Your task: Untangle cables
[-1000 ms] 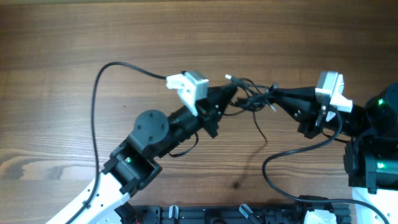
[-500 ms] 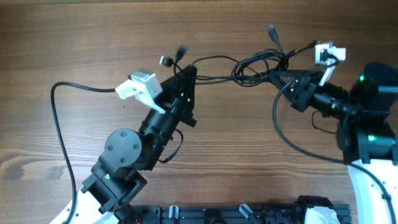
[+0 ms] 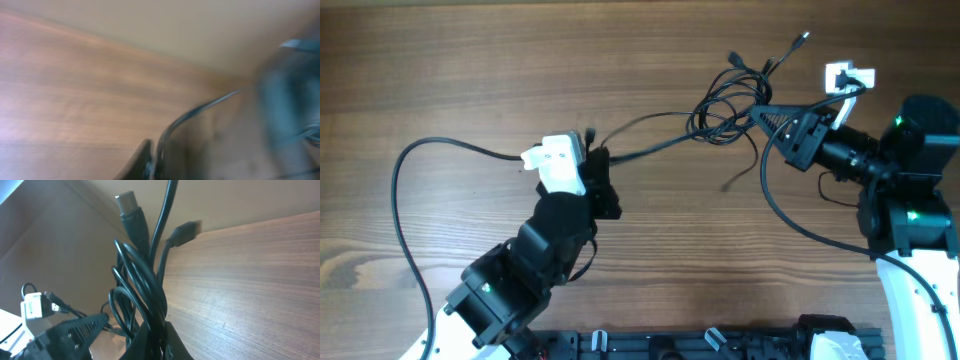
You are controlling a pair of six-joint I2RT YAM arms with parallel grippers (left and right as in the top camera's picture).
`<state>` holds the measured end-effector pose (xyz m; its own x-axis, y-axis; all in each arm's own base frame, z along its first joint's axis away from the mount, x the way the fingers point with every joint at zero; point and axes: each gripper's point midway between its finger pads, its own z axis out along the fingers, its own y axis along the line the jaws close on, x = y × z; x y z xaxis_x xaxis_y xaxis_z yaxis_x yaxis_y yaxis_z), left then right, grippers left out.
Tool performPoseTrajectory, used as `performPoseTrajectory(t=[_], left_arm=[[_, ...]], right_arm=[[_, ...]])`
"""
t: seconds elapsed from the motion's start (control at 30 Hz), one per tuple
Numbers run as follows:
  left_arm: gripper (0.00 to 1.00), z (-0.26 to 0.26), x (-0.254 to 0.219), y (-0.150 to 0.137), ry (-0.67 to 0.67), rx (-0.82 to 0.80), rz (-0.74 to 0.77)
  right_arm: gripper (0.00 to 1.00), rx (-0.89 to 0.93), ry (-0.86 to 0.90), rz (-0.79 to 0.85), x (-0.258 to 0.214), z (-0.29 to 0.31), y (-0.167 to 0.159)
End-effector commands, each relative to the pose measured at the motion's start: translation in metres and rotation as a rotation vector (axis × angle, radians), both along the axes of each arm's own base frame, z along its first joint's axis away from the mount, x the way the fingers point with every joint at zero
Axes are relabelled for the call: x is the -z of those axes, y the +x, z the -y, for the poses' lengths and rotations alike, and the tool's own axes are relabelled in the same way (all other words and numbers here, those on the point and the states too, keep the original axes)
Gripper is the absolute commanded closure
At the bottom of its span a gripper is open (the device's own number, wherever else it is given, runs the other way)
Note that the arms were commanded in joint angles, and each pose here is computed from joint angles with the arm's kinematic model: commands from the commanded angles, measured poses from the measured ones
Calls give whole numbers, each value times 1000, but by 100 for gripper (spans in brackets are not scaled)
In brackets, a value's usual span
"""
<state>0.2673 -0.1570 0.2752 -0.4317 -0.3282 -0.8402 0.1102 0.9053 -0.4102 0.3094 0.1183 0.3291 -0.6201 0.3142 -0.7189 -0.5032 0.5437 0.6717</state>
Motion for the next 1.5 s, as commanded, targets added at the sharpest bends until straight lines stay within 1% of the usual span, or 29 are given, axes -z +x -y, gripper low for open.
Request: performPoseTrajectory(t=[0.0,0.03,0.07,0.1,0.17,0.2,0.27,0.33,0.37,0.43,0.5,0.57,0.67,0.8,0.87,0.9,0.97,1.03,1.07,1.13,1.17,1.2,1.27,1.3,1.37,1.4,1.47], left_arm=[[50,-8,18,-8,59,17,-62],[32,-4,19,-10,64,47,-66],[11,3,19,-13,70,100,-65],[2,7,15,-16,55,126,-58],[0,6,2,-18,24,134,-16],[0,6,-11,-19,28,154,39],[0,13,-33,-23,72,239,153],[0,34,-47,-34,123,401,249],[0,49,-49,-44,152,520,292],[0,62,-45,-53,193,622,316],[0,65,-42,-51,220,639,323],[0,67,-45,-49,217,637,338],[1,69,-47,-47,275,653,386],[1,76,-56,-40,258,643,425],[15,88,-44,-33,262,676,397],[19,94,-37,-33,260,705,382],[23,108,-23,-35,252,776,347],[36,112,-16,-32,255,788,329],[49,114,-15,-31,257,789,326],[66,114,-16,-31,255,788,331],[86,114,-17,-30,253,787,334],[96,114,-17,-31,253,786,335],[96,113,-18,-30,253,781,337],[96,107,-19,-24,240,721,316],[96,74,-22,4,140,422,220],[96,48,-23,17,65,223,169],[96,3,-19,26,-109,-97,88]], right_arm=[[96,103,-20,17,-2,18,15],[96,99,-33,32,-2,18,15],[96,92,-58,60,-2,18,15],[96,74,-73,83,-2,17,13],[96,6,-100,145,-5,10,6],[96,-88,-127,227,-8,1,-4],[96,-203,-135,317,-13,-9,-20],[96,-330,-125,412,-19,-19,-39],[96,-401,-103,452,-23,-24,-51],[96,-496,-70,507,-28,-28,-67],[96,-541,-43,515,-31,-30,-76],[96,-593,-12,523,-34,-31,-86],[96,-621,9,521,-35,-32,-91],[96,-628,24,498,-34,-32,-93],[96,-628,25,497,-34,-32,-93],[96,-628,26,494,-34,-32,-94],[96,-628,27,490,-34,-32,-93],[96,-628,27,490,-34,-32,-93],[96,-626,33,474,-34,-32,-93],[96,-626,33,474,-34,-32,-93],[96,-626,32,474,-34,-32,-93],[96,-622,30,474,-34,-32,-92],[96,-591,15,461,-32,-31,-87],[96,-540,1,418,-29,-30,-78],[96,-470,-20,374,-25,-28,-65],[96,-453,-29,371,-24,-27,-62],[96,-438,-36,367,-23,-26,-59]])
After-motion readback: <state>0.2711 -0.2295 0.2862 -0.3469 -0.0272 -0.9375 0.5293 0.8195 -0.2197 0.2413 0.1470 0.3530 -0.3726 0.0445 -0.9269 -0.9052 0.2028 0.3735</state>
